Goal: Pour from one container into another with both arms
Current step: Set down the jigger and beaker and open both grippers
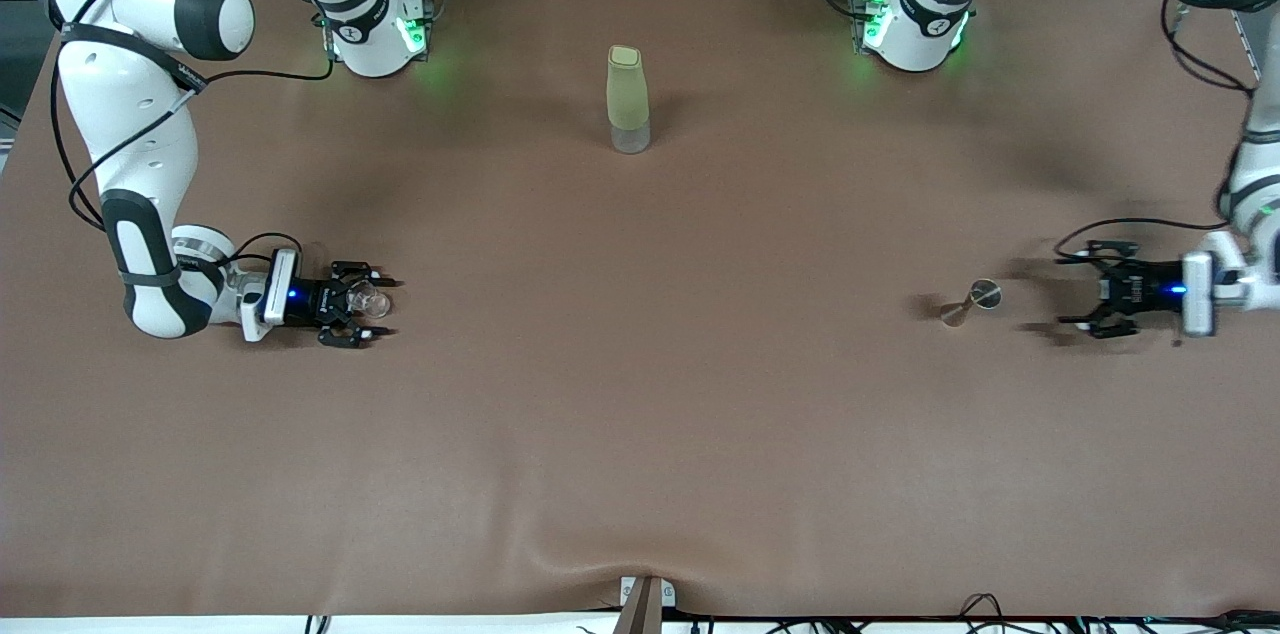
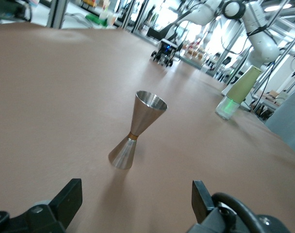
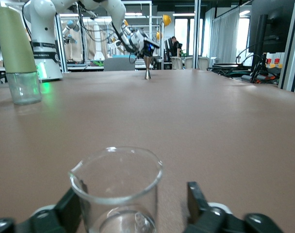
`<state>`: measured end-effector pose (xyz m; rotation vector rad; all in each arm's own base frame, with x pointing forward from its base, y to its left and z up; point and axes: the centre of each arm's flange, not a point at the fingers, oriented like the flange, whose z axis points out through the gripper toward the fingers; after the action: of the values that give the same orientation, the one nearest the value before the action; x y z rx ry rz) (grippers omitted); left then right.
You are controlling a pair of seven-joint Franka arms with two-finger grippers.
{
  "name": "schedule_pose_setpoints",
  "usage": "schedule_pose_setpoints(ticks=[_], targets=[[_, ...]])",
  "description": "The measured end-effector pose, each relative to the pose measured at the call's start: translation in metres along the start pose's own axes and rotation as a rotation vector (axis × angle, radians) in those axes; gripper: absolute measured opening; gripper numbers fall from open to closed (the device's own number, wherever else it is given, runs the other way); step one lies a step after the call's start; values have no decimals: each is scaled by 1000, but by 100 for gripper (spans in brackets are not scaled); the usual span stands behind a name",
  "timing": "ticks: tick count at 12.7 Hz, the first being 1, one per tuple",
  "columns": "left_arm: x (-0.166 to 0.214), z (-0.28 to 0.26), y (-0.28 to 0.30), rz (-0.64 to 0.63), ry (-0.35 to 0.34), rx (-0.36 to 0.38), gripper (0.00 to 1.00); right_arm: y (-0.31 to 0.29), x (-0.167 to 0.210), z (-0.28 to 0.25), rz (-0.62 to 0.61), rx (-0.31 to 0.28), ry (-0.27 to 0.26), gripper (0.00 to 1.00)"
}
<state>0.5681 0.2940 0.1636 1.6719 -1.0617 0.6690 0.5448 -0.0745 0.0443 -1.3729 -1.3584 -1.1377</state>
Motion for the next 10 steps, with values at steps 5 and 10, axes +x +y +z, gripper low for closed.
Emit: schedule_pose_setpoints(ticks=[5, 10], targets=[[103, -36, 12, -218, -88, 76, 100, 8, 9, -48, 23, 15, -154, 100], [310, -1, 73, -515, -369, 262, 100, 15, 80, -119, 318, 93, -413, 100]])
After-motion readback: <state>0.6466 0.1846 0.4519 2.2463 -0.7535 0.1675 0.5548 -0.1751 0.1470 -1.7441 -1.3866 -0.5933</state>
